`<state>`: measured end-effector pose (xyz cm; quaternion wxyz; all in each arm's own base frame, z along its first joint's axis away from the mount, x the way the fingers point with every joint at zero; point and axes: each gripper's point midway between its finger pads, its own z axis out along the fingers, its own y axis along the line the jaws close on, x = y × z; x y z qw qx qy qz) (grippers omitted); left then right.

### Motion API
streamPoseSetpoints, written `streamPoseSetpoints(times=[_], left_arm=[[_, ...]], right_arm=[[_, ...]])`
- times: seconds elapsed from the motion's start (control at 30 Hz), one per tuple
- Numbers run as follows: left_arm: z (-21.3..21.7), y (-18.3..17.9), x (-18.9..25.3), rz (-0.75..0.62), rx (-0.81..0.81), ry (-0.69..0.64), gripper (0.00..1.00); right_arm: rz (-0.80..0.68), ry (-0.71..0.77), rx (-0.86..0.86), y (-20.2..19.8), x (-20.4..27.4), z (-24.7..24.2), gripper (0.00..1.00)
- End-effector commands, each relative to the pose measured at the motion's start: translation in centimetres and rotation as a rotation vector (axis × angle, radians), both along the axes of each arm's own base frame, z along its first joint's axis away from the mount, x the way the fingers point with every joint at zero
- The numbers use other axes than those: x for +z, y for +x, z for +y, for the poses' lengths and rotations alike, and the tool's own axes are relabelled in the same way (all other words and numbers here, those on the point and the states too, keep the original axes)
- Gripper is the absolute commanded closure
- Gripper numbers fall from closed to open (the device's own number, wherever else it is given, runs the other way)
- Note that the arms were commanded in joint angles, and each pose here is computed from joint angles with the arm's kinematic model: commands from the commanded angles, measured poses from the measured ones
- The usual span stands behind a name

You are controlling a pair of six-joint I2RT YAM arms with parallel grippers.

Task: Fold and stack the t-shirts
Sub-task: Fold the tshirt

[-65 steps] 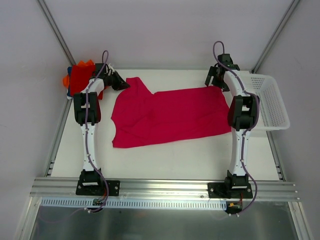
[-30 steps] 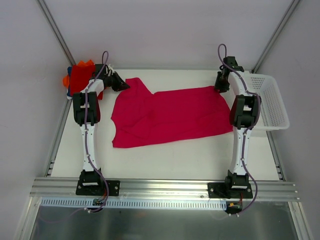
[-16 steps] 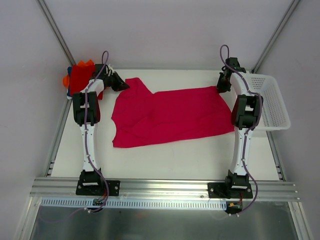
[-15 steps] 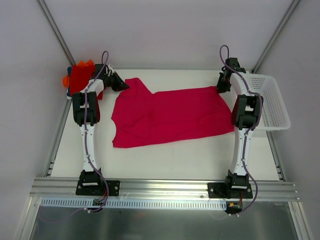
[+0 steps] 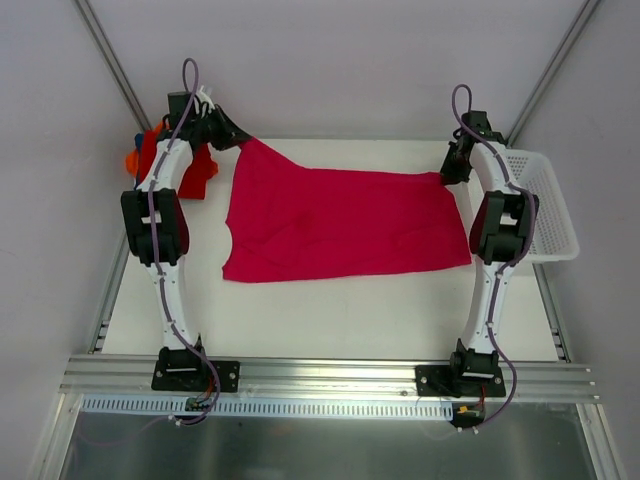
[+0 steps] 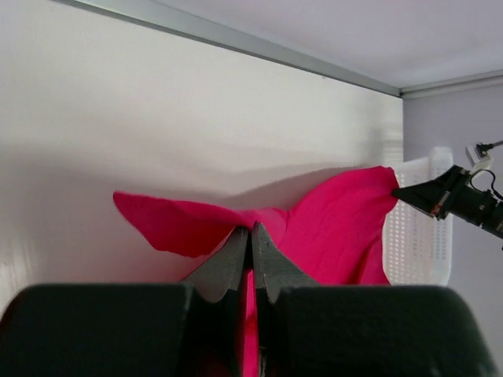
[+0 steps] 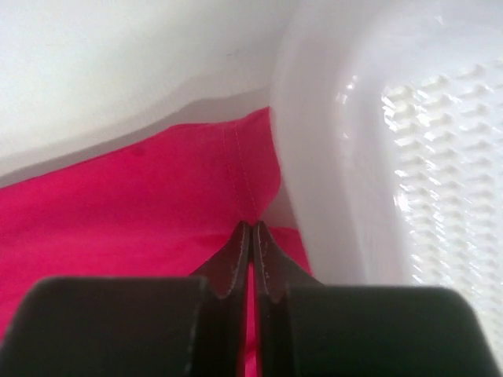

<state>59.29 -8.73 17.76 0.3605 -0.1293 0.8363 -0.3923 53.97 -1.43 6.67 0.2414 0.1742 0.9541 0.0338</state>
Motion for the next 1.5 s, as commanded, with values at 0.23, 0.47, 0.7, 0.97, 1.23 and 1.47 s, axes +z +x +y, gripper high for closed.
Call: streamPoseSetpoints(times=[0.23, 0.47, 0.7, 0.97, 1.23, 1.47], left_arm=[[-2.0, -6.8, 4.2, -0.071, -0.071, 0.064, 1.00], [-4.3, -12.9, 3.3, -0.103, -0.124, 0.203, 1.00], [-5.0, -18.7, 2.3, -0.136, -0.139, 0.339, 1.00], [-4.0, -22.5, -0.1, -0.110, -0.084, 0.464, 1.00], [-3.1, -24.6, -2.9, -0.055, -0.056, 0.548, 1.00], [-2.2, -25.6, -5.3, -0.017, -0.030, 0.671, 1.00]], right_arm=[[0.011, -0.068, -0.059, -5.7, 4.8, -3.2, 1.00], [0.036, -0.065, -0.023, -9.1, 4.5, -1.3, 1.00], [0.064, -0.103, -0.005, -12.9, 3.9, -0.3, 1.00], [0.106, -0.163, -0.028, -16.0, 3.0, -1.0, 1.00], [0.156, -0.289, -0.088, -18.6, 2.2, -3.3, 1.00], [0.203, -0.336, -0.136, -19.9, 1.1, -4.3, 1.00]])
